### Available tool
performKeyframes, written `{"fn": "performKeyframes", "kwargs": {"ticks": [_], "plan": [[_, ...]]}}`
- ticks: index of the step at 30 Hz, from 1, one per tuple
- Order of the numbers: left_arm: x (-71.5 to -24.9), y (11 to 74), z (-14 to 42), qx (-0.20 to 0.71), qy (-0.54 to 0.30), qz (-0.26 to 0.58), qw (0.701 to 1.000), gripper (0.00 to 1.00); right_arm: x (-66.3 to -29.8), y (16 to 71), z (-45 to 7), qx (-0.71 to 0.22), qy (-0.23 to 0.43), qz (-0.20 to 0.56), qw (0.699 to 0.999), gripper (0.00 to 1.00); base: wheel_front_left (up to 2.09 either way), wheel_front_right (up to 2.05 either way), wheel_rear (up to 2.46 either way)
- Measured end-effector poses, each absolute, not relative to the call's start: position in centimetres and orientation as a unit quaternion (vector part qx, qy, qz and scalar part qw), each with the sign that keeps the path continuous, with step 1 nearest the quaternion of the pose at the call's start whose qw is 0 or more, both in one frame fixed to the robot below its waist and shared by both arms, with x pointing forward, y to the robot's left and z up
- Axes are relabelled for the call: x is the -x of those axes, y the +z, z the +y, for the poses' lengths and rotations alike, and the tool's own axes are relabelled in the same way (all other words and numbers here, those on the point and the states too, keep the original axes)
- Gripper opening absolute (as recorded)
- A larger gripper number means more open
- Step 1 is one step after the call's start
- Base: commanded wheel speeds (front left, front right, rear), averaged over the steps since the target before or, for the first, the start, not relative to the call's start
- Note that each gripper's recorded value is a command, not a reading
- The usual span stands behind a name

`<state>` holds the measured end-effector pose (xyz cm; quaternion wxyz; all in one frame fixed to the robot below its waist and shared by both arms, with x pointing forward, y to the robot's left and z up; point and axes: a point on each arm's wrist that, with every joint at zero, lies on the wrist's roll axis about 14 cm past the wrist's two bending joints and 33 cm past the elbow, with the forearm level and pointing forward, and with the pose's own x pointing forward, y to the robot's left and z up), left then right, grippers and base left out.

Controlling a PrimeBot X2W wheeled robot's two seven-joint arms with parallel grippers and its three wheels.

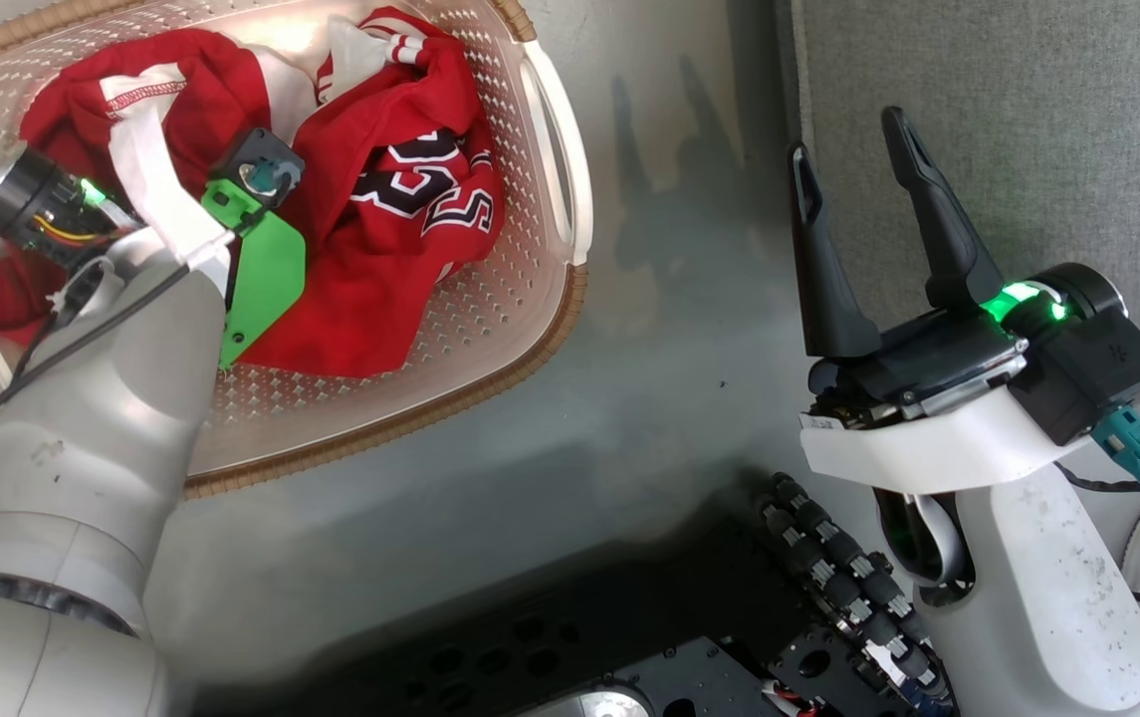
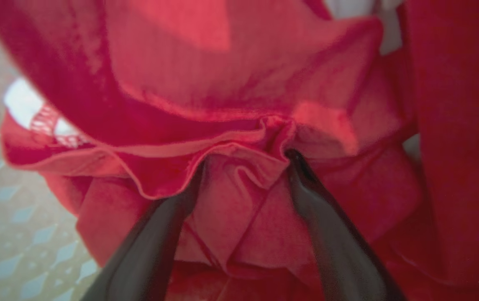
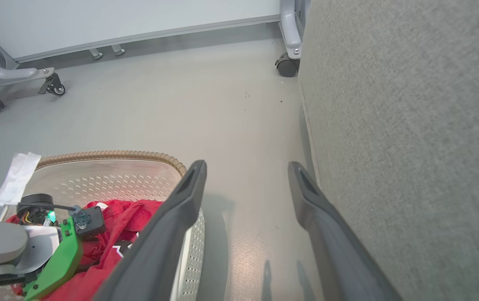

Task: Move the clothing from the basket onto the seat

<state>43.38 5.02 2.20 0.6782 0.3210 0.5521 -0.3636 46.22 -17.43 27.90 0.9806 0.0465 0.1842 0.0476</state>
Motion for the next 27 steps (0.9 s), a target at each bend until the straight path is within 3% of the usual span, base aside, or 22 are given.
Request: {"fn": "performKeyframes", "kwargs": {"ticks": [8,9,10,20,27], "plan": [[-42.9,1.9,5.6,-0.33,-0.374,0.58,0.644,1.0,-45.7,27.6,-17.5,-0.047,0.045,0.191,0.979,1.0,0.0,0.0,0.0],[-42.9,1.9,5.5,-0.33,-0.375,0.581,0.643,0.44,-45.7,27.6,-17.5,-0.046,0.045,0.191,0.979,1.0,0.0,0.0,0.0],[-42.8,1.9,5.5,-0.329,-0.375,0.582,0.642,0.0,-45.7,27.6,-17.5,-0.047,0.045,0.192,0.979,1.0,0.0,0.0,0.0],[-42.3,2.1,5.6,-0.321,-0.373,0.599,0.631,0.0,-46.1,27.7,-17.3,-0.048,0.049,0.186,0.98,1.0,0.0,0.0,0.0],[-43.4,2.7,6.0,-0.316,-0.36,0.59,0.65,0.0,-47.4,28.9,-17.0,-0.046,0.057,0.164,0.984,1.0,0.0,0.0,0.0]]}}
